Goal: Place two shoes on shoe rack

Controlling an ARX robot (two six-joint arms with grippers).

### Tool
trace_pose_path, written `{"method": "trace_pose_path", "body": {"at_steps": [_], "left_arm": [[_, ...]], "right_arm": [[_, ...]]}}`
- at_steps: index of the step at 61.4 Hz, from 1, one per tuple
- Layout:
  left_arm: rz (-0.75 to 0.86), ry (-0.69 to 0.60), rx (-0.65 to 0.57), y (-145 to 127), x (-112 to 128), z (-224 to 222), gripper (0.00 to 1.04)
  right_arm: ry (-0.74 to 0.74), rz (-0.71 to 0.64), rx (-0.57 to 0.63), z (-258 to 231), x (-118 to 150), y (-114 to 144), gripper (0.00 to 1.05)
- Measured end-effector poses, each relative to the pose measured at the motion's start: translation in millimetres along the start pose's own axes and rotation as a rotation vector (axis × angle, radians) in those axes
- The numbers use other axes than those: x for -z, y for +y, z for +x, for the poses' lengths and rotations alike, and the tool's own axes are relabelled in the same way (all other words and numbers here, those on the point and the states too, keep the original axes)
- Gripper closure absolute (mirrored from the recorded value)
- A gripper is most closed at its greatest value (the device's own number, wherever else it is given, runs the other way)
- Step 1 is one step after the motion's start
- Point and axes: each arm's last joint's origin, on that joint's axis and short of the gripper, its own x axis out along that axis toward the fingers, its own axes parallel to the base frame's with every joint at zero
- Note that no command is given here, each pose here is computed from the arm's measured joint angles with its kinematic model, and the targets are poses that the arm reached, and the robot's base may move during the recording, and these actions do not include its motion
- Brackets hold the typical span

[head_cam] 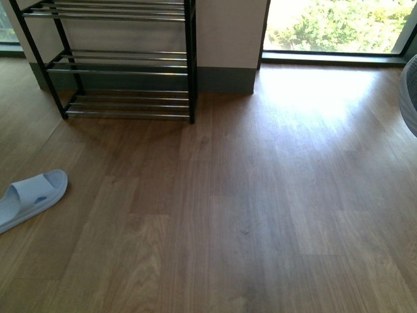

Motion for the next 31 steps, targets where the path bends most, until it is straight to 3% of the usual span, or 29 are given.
{"method": "trace_pose_path", "body": {"at_steps": [31], "left_arm": [[0.0, 0.0, 0.001, 0.0, 0.1, 0.0, 1.03]], "right_arm": [[0.0, 0.0, 0.003, 0.1, 0.1, -0.1, 1.04]]}}
